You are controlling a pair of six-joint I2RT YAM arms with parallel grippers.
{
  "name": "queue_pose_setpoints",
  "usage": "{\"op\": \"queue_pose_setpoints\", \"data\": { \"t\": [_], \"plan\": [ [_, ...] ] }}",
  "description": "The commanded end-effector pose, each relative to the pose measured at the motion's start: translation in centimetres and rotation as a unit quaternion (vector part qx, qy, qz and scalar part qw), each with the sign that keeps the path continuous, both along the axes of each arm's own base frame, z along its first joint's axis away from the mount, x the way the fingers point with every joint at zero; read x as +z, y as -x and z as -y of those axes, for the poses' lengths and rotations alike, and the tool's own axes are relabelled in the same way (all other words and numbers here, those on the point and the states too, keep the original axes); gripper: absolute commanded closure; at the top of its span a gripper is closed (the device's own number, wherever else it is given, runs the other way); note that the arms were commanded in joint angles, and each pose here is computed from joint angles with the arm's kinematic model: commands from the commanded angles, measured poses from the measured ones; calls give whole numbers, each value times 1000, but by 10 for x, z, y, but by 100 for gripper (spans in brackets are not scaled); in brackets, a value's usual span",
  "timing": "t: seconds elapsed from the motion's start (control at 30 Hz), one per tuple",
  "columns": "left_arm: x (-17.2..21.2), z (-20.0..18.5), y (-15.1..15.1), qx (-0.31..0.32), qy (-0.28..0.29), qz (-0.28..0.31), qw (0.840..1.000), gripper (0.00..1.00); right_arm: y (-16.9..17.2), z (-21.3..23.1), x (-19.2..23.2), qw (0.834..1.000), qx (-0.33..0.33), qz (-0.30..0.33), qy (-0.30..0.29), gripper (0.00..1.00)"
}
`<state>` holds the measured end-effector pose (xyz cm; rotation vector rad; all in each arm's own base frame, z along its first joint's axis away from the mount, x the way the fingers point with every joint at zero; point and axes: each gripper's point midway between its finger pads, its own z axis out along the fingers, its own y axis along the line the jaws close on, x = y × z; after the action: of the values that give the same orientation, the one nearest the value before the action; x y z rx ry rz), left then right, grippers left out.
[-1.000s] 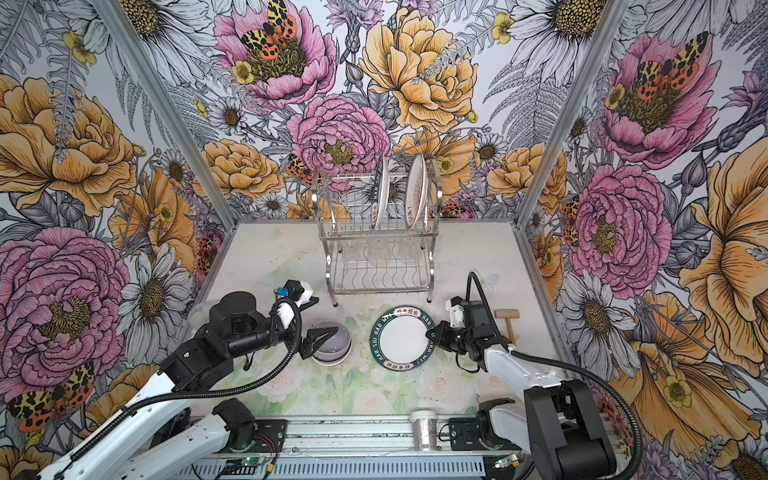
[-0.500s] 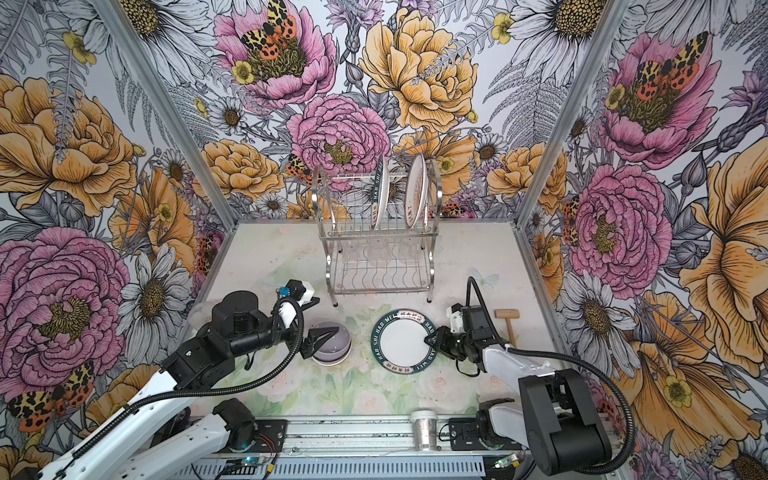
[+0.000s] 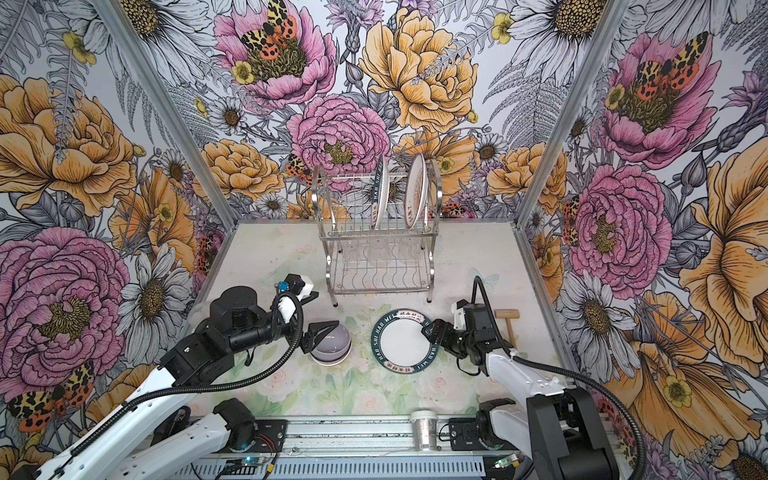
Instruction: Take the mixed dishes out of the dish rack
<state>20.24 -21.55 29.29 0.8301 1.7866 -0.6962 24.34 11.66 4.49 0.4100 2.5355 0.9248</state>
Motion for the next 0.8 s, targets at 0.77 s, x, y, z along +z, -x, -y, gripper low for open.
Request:
{"op": "queue_pose_setpoints", "data": {
  "t": [0.77],
  "plan": [
    [143, 18, -101, 149, 54, 105, 982, 1, -22, 43, 195, 923, -29, 342, 172, 0]
  ]
}}
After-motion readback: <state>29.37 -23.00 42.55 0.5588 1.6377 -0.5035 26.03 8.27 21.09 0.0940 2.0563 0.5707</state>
